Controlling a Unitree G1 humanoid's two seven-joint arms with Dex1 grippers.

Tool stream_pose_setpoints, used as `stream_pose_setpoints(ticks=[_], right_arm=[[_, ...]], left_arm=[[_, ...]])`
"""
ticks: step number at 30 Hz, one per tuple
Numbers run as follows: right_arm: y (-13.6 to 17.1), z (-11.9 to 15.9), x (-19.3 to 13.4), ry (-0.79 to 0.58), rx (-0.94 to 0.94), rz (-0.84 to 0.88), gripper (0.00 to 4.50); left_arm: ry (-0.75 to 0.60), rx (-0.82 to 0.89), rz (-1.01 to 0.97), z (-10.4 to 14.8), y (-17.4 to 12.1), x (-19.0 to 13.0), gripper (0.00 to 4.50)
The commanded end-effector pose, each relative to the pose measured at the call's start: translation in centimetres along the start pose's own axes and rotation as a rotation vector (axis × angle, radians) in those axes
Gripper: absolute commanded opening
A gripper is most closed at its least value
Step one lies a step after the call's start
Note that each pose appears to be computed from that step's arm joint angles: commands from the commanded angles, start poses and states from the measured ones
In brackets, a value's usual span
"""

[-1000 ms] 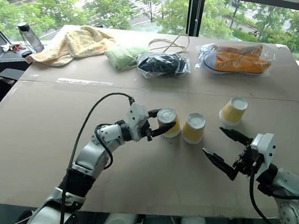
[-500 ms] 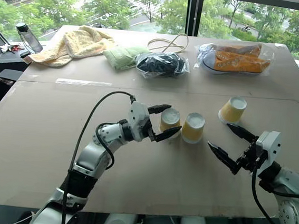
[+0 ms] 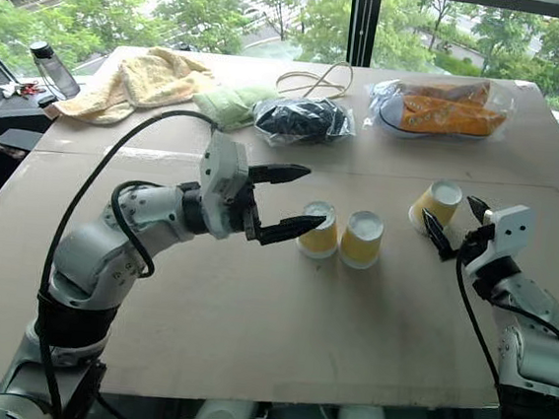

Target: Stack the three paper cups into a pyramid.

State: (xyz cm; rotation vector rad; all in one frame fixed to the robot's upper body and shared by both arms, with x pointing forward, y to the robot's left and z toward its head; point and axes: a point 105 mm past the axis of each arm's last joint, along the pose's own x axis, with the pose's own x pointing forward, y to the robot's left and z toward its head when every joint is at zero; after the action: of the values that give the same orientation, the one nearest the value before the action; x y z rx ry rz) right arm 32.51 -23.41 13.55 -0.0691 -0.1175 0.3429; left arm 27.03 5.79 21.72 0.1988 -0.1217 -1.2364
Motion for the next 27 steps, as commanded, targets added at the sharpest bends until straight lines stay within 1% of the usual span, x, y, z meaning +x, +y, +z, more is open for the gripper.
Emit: stream_pose_setpoints(ticks=[1,4,7,14,25,26,27], right_arm=[[-1.1,0.4,0.7,-0.023,0.001,-0.059,4.50],[-1.5,0.4,1.4,-0.035,0.003,-0.073,4.50],[-1.6,0.2,1.8,-0.034,-0.003,-0.069,4.50],[-1.5,0.4,2.7,-0.053,0.002,-0.055,4.50],[-0.1,0.9,3.6,-0.090,0.021,0.018,4.50],[0.0,0.9,3.6,-0.094,0.020,0.025,3.92],[0.1,1.0,3.7,-0.098,0.020,0.029,3.66]], left_arm=[[0.005,-0.012,-0.062,1.8,-1.4,-0.4,4.40],[0.006,-0.021,-0.062,2.8,-1.5,-0.4,4.40],[0.007,-0.010,-0.054,3.3,-1.5,-0.3,4.40],[0.015,0.018,-0.047,3.5,-1.6,0.0,4.40],[0.019,0.027,-0.043,3.5,-1.5,-0.2,4.40],[0.019,0.030,-0.039,3.5,-1.4,-0.3,4.50],[0.019,0.031,-0.035,3.6,-1.4,-0.3,4.50]])
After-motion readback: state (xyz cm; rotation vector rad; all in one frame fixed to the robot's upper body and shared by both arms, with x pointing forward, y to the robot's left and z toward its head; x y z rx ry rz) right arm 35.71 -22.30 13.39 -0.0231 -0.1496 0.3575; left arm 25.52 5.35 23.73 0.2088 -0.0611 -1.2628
